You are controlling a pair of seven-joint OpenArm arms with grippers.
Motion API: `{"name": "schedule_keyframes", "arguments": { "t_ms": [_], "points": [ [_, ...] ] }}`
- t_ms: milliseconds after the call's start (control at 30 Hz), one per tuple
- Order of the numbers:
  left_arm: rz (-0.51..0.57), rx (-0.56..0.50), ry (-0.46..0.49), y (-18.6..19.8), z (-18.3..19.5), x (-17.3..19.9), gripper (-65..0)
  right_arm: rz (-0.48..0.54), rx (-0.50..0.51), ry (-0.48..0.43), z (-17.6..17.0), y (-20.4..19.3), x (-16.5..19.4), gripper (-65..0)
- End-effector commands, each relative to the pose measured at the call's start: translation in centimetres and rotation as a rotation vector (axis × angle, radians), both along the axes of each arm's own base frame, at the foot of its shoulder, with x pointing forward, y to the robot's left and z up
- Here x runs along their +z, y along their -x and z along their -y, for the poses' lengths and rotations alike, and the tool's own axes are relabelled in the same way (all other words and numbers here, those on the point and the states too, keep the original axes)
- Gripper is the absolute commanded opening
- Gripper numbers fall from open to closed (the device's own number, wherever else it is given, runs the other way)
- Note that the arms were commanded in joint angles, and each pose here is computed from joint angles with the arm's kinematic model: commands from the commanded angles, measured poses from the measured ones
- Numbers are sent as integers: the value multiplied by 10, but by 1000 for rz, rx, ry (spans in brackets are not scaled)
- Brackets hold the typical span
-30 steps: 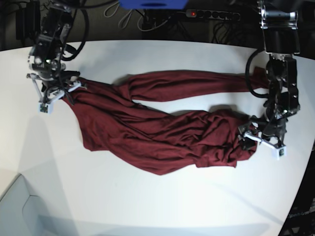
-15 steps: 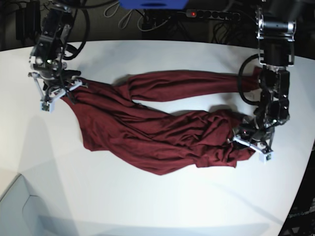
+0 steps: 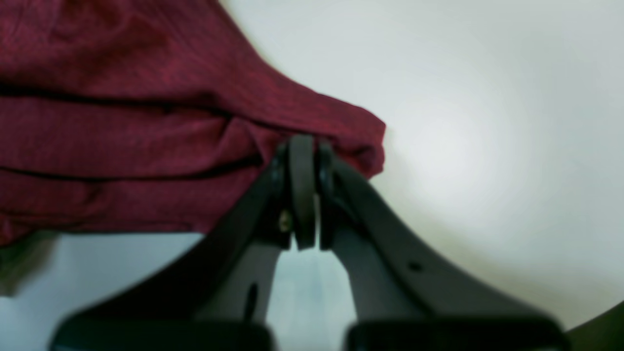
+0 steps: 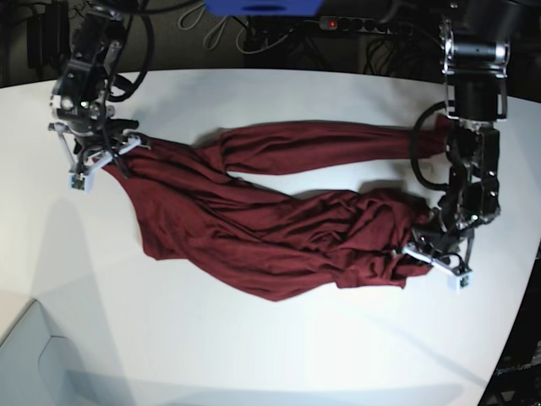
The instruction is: Layout the t-shirt on the table in an organized manner, then fold the t-shirt properly
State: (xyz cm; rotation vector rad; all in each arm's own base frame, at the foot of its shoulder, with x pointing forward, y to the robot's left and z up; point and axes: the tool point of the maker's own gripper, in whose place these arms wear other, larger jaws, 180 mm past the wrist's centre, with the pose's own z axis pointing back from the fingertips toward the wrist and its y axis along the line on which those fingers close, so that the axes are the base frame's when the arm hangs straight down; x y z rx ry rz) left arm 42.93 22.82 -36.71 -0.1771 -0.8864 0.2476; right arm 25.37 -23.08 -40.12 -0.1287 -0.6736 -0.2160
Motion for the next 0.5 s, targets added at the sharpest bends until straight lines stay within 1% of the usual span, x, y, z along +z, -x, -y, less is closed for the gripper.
{"name": "schedule_keyframes", "arguments": {
  "t_ms": [0,33,133,300,467],
  "points": [
    [64,6,-10,-13,-7,23,-647,43,6,17,3,-8,11,-642],
    [69,9,-9,-14,-7,25,-646,43,6,17,3,-8,11,-642],
    [129,23,-6,-23,-12,48,-646,43,6,17,3,-8,11,-642],
    [240,37,-9,-33,-18,91,-646,43,6,18,3,-8,11,-642],
    [339,47,-33,-57,-30,141,-646,43,6,18,3,-8,11,-642]
  ]
}}
